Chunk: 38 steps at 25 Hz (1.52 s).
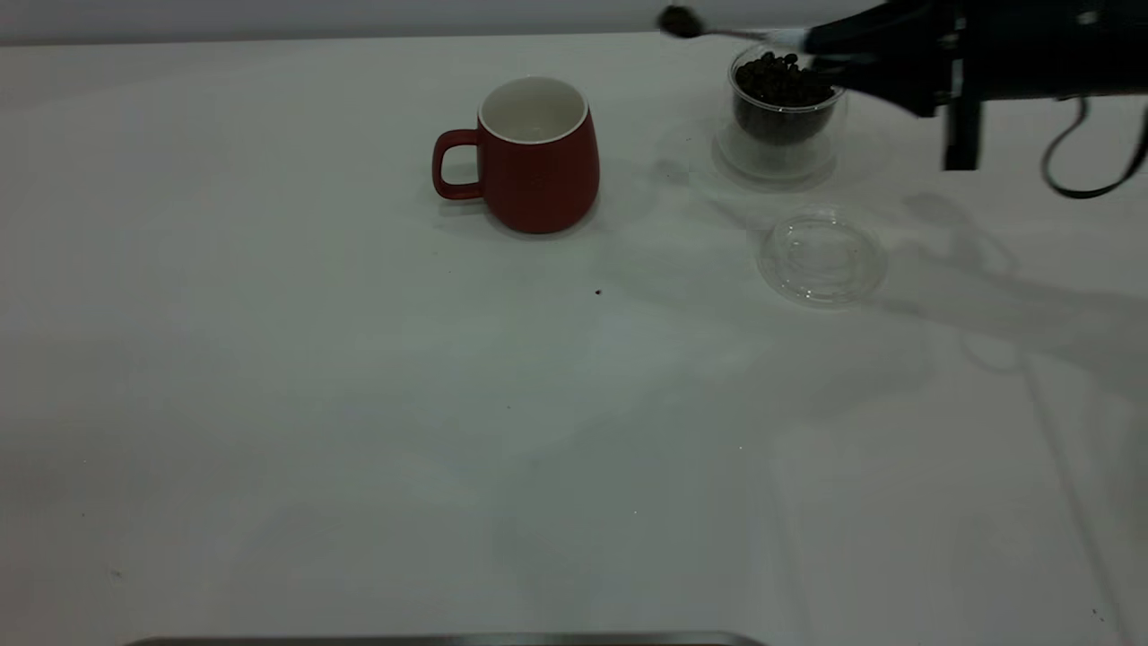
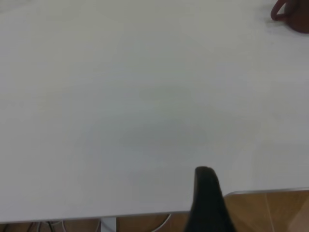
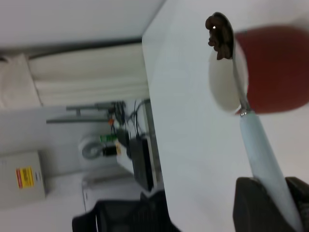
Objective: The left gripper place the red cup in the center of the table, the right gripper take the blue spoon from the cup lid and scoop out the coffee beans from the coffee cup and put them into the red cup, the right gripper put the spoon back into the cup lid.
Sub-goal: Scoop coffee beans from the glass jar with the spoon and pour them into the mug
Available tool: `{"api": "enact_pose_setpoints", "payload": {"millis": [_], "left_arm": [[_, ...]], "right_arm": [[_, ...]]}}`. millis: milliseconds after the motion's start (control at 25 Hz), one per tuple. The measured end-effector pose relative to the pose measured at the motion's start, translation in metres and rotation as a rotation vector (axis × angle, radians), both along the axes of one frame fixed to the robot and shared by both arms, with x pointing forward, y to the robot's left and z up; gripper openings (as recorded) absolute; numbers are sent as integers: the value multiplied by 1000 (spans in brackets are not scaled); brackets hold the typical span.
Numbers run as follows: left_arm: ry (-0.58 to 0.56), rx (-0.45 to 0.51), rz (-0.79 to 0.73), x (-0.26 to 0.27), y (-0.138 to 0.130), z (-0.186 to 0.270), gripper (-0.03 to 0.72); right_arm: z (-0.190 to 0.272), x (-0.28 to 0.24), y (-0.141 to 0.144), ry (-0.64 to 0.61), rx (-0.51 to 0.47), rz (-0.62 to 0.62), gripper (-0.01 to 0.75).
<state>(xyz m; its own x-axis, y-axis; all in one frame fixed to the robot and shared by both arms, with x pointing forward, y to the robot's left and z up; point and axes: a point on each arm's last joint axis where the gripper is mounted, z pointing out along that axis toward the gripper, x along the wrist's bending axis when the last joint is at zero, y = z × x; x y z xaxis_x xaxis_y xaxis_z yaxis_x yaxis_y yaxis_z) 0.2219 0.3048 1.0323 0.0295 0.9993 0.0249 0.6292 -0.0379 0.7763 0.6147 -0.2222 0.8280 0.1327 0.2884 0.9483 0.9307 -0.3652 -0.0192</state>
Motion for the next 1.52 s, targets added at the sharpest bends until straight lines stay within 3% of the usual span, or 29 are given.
{"api": "enact_pose_setpoints", "payload": {"millis": [440, 920, 1200, 1520], "left_arm": [[0, 5, -4, 0, 0, 0, 587], [0, 5, -4, 0, 0, 0, 587], [0, 5, -4, 0, 0, 0, 587], [0, 0, 0, 0, 0, 0, 587]], "right_arm": [[15, 12, 64, -66, -30, 126, 114], [7, 16, 74, -158, -193, 133, 114], [1, 19, 72, -360, -348, 202, 114], [-4, 20, 72, -731, -575, 389, 114]]}}
